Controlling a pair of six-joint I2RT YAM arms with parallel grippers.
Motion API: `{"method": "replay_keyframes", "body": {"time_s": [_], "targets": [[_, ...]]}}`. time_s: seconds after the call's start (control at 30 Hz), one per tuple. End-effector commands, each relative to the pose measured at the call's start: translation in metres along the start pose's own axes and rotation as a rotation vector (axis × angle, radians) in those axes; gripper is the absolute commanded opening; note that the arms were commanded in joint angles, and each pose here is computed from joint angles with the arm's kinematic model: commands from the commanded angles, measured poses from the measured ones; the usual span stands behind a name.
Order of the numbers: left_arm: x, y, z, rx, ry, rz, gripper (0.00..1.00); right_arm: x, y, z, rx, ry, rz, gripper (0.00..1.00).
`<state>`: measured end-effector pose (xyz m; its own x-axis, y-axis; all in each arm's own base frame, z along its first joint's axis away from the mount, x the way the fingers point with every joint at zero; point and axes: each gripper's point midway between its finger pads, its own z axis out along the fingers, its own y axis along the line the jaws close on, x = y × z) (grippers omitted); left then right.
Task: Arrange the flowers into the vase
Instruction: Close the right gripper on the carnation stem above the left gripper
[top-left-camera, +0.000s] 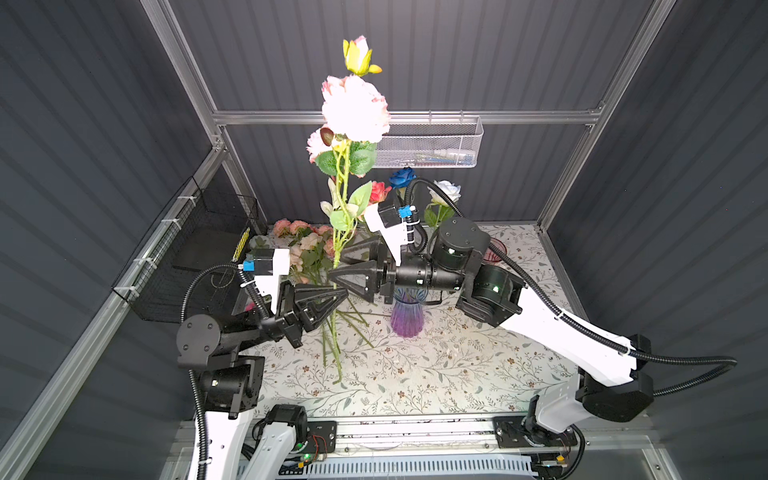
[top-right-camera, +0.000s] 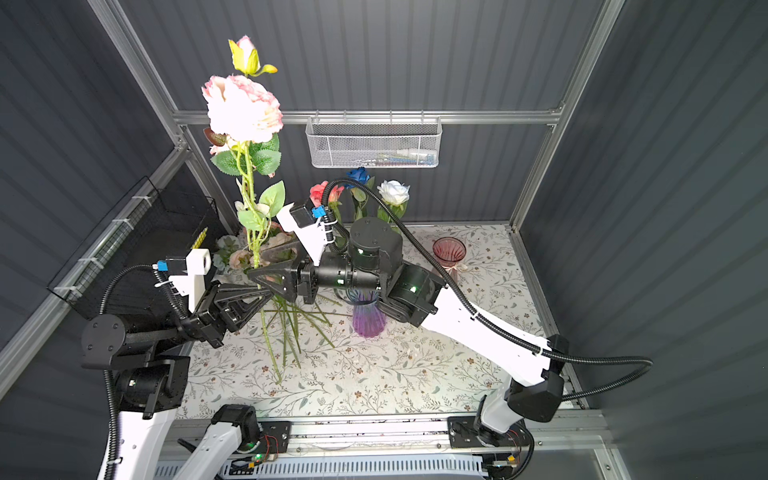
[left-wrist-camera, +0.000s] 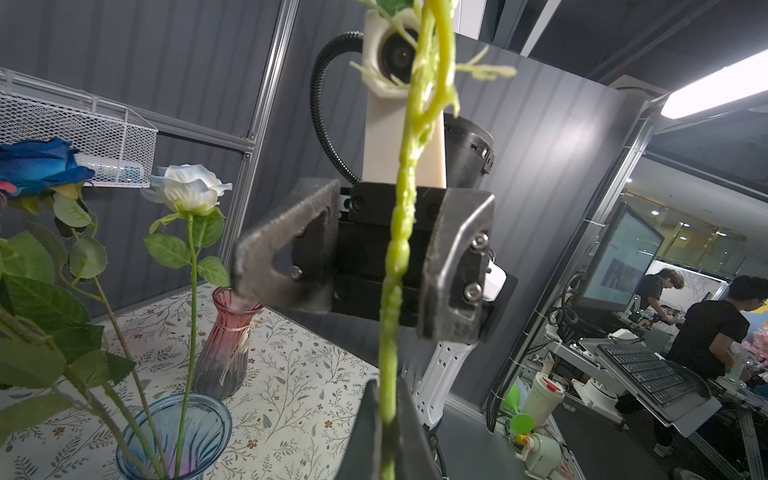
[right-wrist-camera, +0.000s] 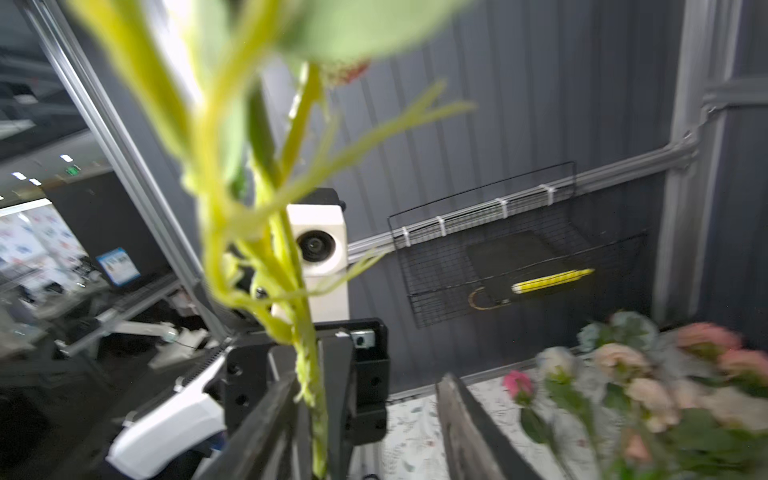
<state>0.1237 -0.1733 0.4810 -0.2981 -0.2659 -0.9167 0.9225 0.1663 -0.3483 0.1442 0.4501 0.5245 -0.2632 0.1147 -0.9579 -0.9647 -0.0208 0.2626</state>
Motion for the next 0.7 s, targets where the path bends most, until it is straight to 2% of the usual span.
{"method": "replay_keyframes", "body": {"time_s": [0.0,0.03,0.07,0.1,0.17,0.23,0.37,0.63,0.67], "targets": [[0.001,-0.003,0.000,0.020,0.006,0.000,0.00,-0.018,0.017,-0.003,-0.076,-0.041,-0.009,0.29],[0.001,-0.002,0.001,0.017,0.003,-0.004,0.07,-0.017,0.016,-0.003,-0.069,-0.041,-0.008,0.20],[0.001,-0.001,0.001,0.014,0.001,-0.007,0.14,-0.017,0.015,-0.003,-0.065,-0.042,-0.009,0.15],[0.000,0.000,0.001,0.009,-0.005,-0.008,0.25,-0.017,0.014,-0.005,-0.057,-0.045,-0.010,0.10],[-0.001,0.004,0.000,-0.016,-0.019,-0.022,0.60,-0.016,0.010,-0.009,-0.029,-0.053,-0.010,0.02],[-0.002,0.009,-0.001,-0.054,-0.036,-0.027,0.98,-0.013,0.002,-0.018,0.014,-0.056,-0.010,0.00],[-0.008,0.016,-0.005,-0.128,-0.076,-0.024,1.00,-0.001,-0.016,-0.046,0.118,-0.051,-0.006,0.00],[-0.008,0.059,-0.036,-0.481,-0.195,0.001,1.00,0.024,-0.038,-0.126,0.406,0.008,-0.068,0.00],[-0.004,0.067,-0.039,-0.510,-0.201,-0.011,1.00,0.017,-0.033,-0.143,0.437,-0.009,-0.093,0.00]]}}
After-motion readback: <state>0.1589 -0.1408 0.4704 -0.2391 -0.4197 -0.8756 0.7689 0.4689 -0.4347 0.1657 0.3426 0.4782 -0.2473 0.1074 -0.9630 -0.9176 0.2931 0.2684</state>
